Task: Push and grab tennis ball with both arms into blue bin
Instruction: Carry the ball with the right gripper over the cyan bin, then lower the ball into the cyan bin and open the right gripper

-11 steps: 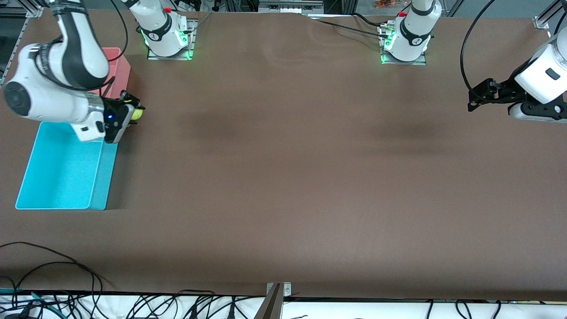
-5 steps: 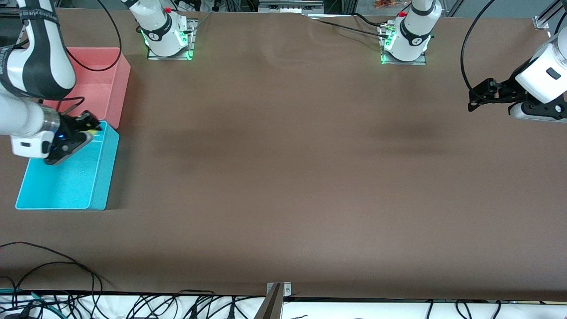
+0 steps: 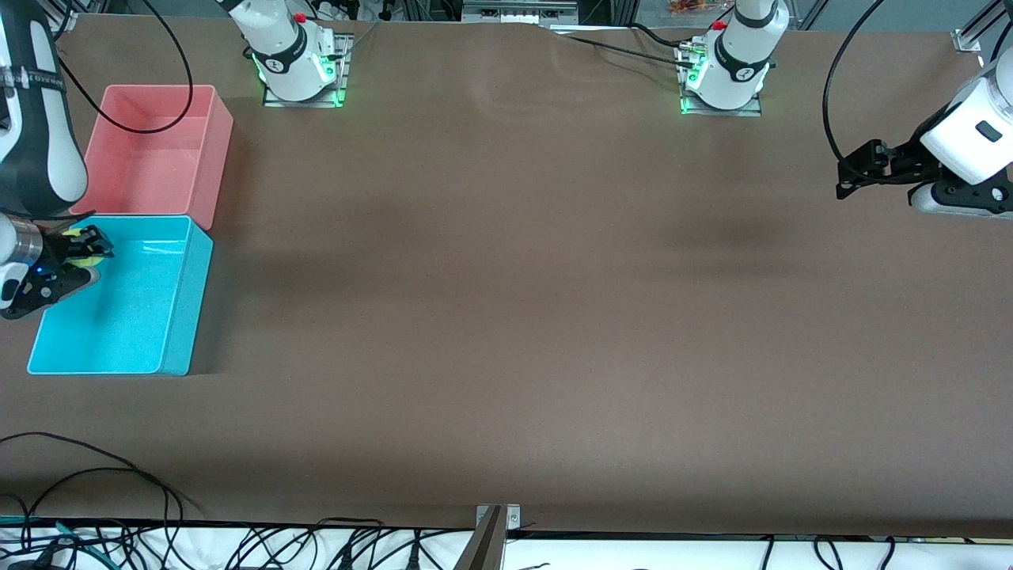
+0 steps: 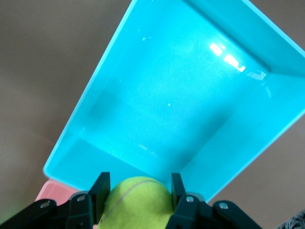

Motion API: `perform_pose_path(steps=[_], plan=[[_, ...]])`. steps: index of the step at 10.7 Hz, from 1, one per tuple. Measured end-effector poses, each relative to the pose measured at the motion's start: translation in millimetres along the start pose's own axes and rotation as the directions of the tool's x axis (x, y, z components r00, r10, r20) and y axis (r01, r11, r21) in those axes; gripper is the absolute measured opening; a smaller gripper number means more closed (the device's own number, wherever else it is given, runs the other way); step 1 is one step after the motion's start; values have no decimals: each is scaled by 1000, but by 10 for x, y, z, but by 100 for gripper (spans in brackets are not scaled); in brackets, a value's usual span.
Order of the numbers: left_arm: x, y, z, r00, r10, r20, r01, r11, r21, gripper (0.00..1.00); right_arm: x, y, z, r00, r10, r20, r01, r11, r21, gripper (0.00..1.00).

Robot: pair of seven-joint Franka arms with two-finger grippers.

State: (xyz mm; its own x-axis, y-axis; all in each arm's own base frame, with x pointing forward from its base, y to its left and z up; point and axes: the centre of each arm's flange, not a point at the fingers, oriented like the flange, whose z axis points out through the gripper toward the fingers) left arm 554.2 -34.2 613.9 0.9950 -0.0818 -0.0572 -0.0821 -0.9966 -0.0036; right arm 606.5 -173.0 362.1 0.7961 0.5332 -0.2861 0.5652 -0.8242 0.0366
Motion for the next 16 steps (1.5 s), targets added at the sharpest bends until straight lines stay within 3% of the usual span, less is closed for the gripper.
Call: perform_pose_path(steps=[5,11,16], plan=[[1,4,-1,1000,1,0,-1,1000,0,100,199,193,912,1000,3,16,-5,998,67,57],[1,9,0,1000,2,0,-2,1000,0,100,206,339,1153,999,24,26,-26,996,91,57],[2,11,7,1000,2,3,-2,1000,0,100,-53,550,1364,997,65,34,-69,991,114,57]])
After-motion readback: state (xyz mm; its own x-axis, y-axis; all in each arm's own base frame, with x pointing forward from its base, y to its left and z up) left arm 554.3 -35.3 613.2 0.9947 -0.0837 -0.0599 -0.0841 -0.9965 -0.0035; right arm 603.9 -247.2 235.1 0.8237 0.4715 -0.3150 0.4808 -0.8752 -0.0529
